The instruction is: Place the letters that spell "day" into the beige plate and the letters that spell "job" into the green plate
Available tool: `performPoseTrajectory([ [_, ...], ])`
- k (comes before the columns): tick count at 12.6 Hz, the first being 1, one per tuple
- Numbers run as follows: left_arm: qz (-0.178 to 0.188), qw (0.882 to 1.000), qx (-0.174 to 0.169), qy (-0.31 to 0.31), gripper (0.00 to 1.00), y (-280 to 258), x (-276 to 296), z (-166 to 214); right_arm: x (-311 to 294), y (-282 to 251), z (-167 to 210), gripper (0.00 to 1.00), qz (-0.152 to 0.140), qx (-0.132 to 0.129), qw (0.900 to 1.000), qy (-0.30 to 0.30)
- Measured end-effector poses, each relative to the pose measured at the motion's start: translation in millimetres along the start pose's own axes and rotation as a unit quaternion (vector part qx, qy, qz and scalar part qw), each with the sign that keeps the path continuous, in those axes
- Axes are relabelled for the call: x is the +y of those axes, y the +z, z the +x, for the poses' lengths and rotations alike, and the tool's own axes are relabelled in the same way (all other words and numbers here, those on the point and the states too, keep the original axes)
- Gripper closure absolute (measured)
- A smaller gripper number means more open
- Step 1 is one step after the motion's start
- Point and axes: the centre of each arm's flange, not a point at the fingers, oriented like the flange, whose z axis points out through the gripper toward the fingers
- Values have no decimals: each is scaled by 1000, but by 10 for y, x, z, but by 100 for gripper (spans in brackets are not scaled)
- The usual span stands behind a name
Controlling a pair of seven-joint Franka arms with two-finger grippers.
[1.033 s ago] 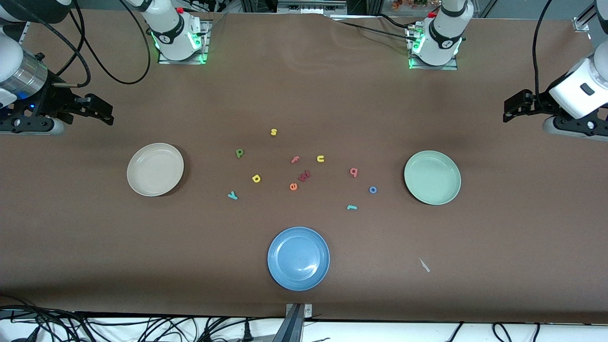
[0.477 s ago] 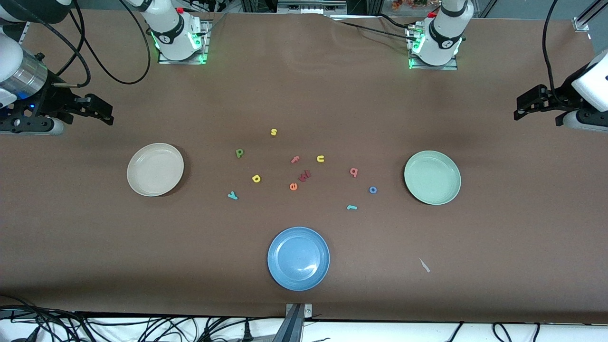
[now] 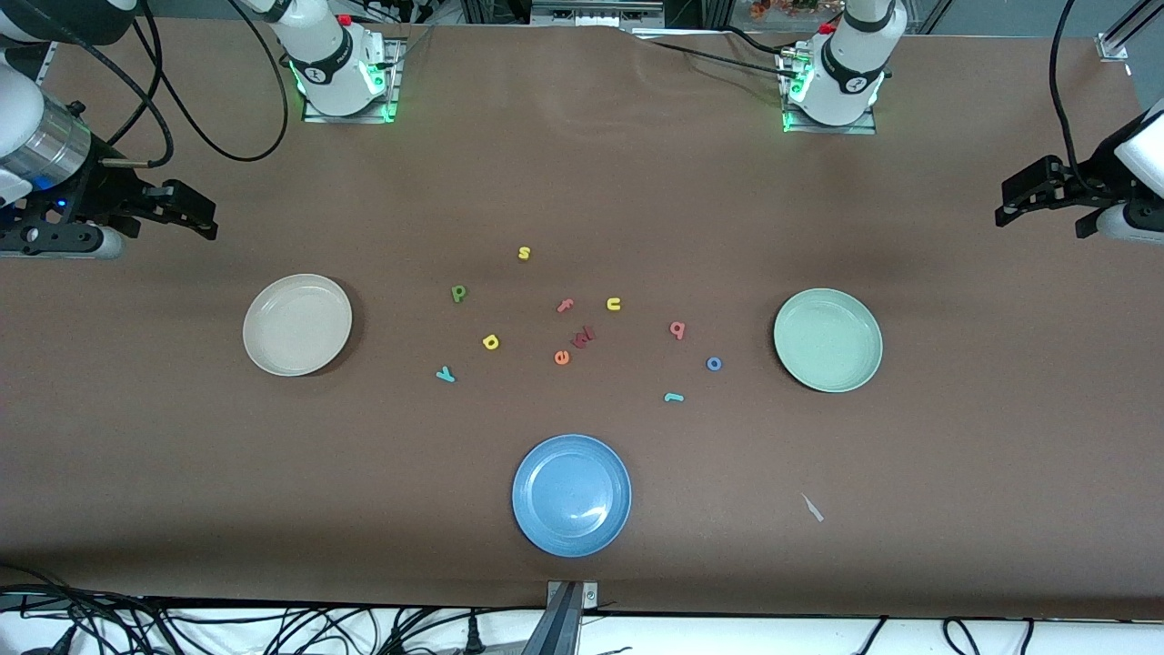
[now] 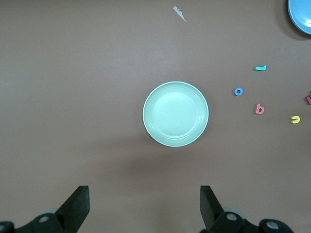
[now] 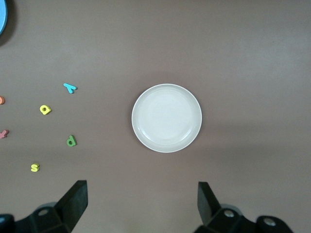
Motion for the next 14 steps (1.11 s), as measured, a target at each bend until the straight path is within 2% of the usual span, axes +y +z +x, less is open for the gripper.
performPoseTrajectory([
  [14, 12, 1000, -4, 2, 0, 10, -5, -1, 4, 9, 5, 0, 0, -1, 1000, 0],
])
